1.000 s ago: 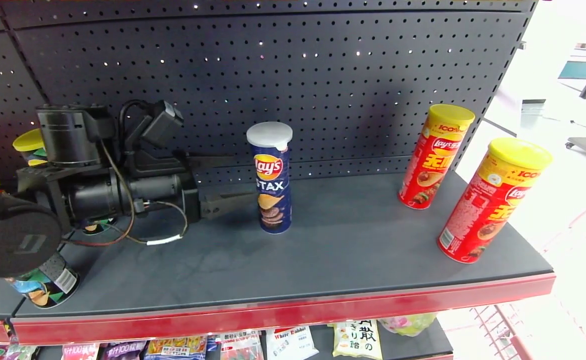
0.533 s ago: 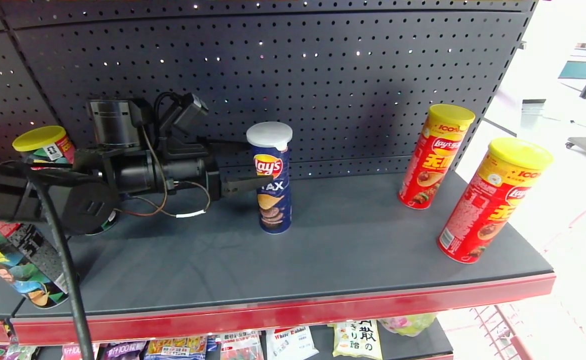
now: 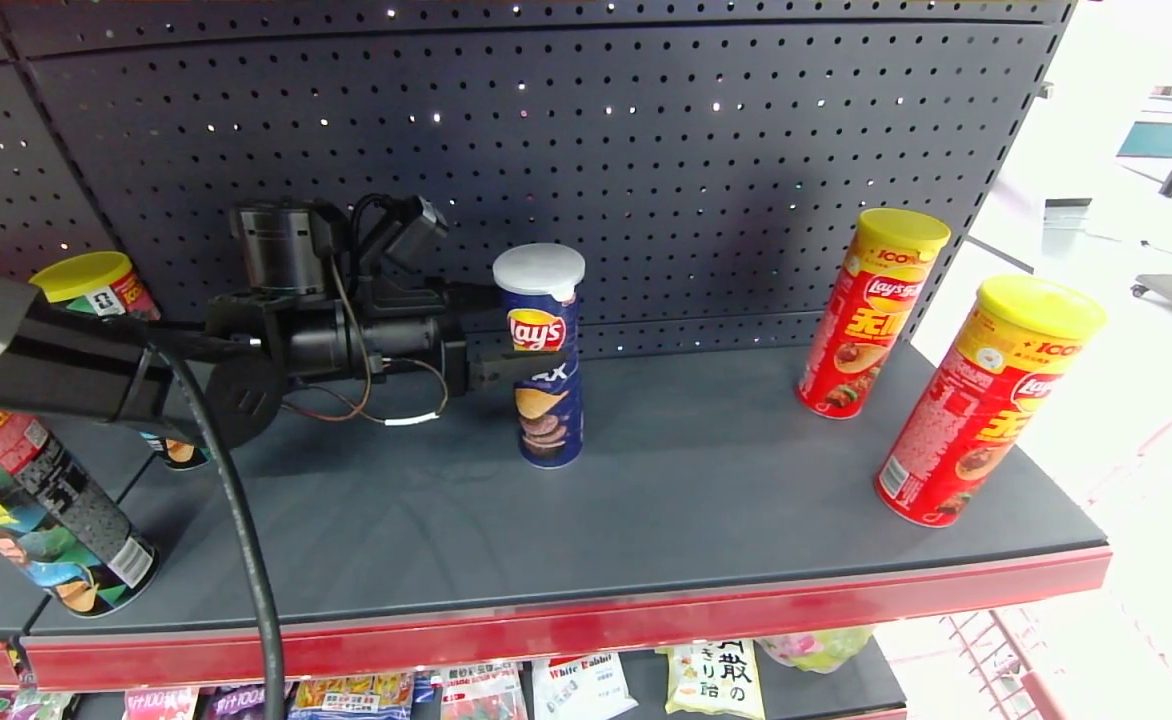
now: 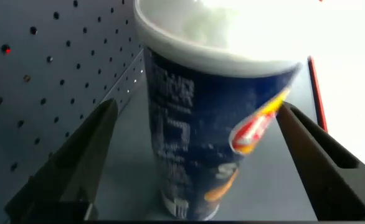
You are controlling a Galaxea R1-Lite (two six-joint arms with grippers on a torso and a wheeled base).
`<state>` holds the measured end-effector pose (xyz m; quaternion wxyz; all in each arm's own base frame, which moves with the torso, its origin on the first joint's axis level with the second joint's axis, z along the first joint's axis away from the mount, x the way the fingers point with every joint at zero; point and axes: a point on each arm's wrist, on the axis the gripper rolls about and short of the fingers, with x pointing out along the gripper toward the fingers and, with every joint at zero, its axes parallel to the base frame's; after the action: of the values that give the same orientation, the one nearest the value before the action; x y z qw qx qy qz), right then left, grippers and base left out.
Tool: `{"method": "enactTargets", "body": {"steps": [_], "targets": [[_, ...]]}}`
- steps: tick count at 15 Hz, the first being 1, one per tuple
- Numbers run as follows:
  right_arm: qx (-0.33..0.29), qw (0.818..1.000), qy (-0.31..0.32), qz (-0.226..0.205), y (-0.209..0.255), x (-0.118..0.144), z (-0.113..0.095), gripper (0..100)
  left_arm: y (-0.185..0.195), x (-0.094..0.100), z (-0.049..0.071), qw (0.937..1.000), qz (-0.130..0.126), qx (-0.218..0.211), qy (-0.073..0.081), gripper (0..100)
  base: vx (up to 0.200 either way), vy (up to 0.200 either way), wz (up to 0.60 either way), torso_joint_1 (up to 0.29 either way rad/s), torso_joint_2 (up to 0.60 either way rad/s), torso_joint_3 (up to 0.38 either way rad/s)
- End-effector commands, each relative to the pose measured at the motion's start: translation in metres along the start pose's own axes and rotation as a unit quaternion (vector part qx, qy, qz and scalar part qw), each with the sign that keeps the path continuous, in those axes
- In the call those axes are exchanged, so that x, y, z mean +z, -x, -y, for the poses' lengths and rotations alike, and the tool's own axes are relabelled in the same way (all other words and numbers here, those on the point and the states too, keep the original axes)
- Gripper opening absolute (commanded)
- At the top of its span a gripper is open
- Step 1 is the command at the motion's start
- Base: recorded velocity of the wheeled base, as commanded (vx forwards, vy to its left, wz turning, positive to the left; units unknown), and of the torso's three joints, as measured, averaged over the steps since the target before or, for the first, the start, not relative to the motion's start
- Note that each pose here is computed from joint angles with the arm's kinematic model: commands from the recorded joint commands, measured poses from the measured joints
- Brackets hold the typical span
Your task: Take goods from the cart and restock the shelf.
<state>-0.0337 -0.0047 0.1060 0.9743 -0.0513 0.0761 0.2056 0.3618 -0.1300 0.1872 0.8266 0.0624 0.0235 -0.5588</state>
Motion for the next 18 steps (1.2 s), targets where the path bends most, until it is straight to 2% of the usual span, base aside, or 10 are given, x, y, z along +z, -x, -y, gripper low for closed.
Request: {"method": "enactTargets", "body": {"steps": [1, 5, 6, 10, 12, 14, 15, 17, 18], "targets": [[0.000, 1.000, 0.000, 0.000, 0.000, 0.000, 0.000, 0, -0.006, -0.001, -0.003, 1.0000, 0.003, -0.007, 0.000, 100, 0.000, 0.000, 0.00, 0.000, 0.00, 0.000], [0.000, 1.000, -0.001, -0.001, 0.000, 0.000, 0.000, 0, -0.014, 0.000, -0.009, 0.9996, 0.012, -0.026, -0.007, 100, 0.000, 0.000, 0.00, 0.000, 0.00, 0.000], [0.000, 1.000, -0.003, -0.001, 0.000, 0.000, 0.000, 0, -0.015, -0.001, -0.009, 0.9994, 0.012, -0.032, -0.007, 0, 0.000, 0.000, 0.00, 0.000, 0.00, 0.000], [0.000, 1.000, -0.004, 0.000, 0.000, 0.000, 0.000, 0, -0.013, -0.001, -0.008, 0.9994, 0.011, -0.033, 0.000, 0, 0.000, 0.000, 0.00, 0.000, 0.00, 0.000], [0.000, 1.000, -0.004, -0.001, 0.000, 0.000, 0.000, 0, -0.009, 0.002, -0.003, 0.9994, 0.010, -0.033, 0.003, 0, 0.000, 0.000, 0.00, 0.000, 0.00, 0.000], [0.000, 1.000, -0.004, 0.000, 0.000, 0.000, 0.000, 0, 0.004, 0.003, 0.012, 0.9993, 0.003, -0.035, 0.016, 0, 0.000, 0.000, 0.00, 0.000, 0.00, 0.000], [0.000, 1.000, -0.004, 0.000, 0.000, 0.000, 0.000, 0, 0.017, 0.006, 0.027, 0.9988, 0.000, -0.035, 0.034, 0, 0.000, 0.000, 0.00, 0.000, 0.00, 0.000], [0.000, 1.000, -0.004, 0.000, 0.000, 0.000, 0.000, 0, 0.033, 0.014, 0.045, 0.9987, 0.001, -0.031, 0.041, 0, 0.000, 0.000, 0.00, 0.000, 0.00, 0.000], [0.000, 1.000, -0.004, 0.000, 0.000, 0.000, 0.000, 0, 0.037, 0.015, 0.049, 0.9987, 0.001, -0.030, 0.042, 0, 0.000, 0.000, 0.00, 0.000, 0.00, 0.000]]}}
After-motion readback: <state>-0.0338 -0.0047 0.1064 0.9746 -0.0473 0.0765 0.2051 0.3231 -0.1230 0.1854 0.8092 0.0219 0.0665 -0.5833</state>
